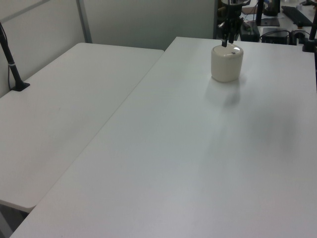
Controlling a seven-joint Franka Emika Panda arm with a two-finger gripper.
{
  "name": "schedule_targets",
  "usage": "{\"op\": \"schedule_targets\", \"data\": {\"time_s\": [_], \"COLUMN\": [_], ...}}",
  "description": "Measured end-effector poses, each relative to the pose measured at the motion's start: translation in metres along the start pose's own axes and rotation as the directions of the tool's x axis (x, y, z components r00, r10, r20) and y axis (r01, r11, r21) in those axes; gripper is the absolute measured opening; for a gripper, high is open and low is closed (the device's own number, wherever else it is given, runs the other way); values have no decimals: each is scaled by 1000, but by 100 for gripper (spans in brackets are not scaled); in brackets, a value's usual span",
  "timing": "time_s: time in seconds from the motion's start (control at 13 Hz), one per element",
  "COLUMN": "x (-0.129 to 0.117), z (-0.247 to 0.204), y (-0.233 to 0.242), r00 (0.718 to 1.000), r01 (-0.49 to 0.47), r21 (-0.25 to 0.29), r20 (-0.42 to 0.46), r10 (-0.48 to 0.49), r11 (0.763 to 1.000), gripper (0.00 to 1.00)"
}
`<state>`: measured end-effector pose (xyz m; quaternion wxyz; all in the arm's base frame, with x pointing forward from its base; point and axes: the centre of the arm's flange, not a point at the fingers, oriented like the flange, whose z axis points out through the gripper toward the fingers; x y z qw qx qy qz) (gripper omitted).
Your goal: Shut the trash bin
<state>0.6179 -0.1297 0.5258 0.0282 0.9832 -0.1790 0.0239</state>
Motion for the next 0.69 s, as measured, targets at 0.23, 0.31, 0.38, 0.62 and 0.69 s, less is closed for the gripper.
{"op": "schedule_targets", "data": {"time_s": [0.23, 0.31, 0.38, 0.62, 0.69], "x": [-41, -52, -56, -64, -65], "z": [-36, -46, -51, -65, -67], "y": [-71, -86, -92, -96, -95], "r00": [983, 972, 967, 962, 962], "r01": [180, 234, 253, 273, 274], "r21": [43, 53, 57, 63, 63], "r20": [35, 24, 16, -6, -11], "r10": [-182, -236, -255, -274, -274], "r11": [983, 971, 966, 960, 960], "gripper": [85, 99, 100, 100, 100]}}
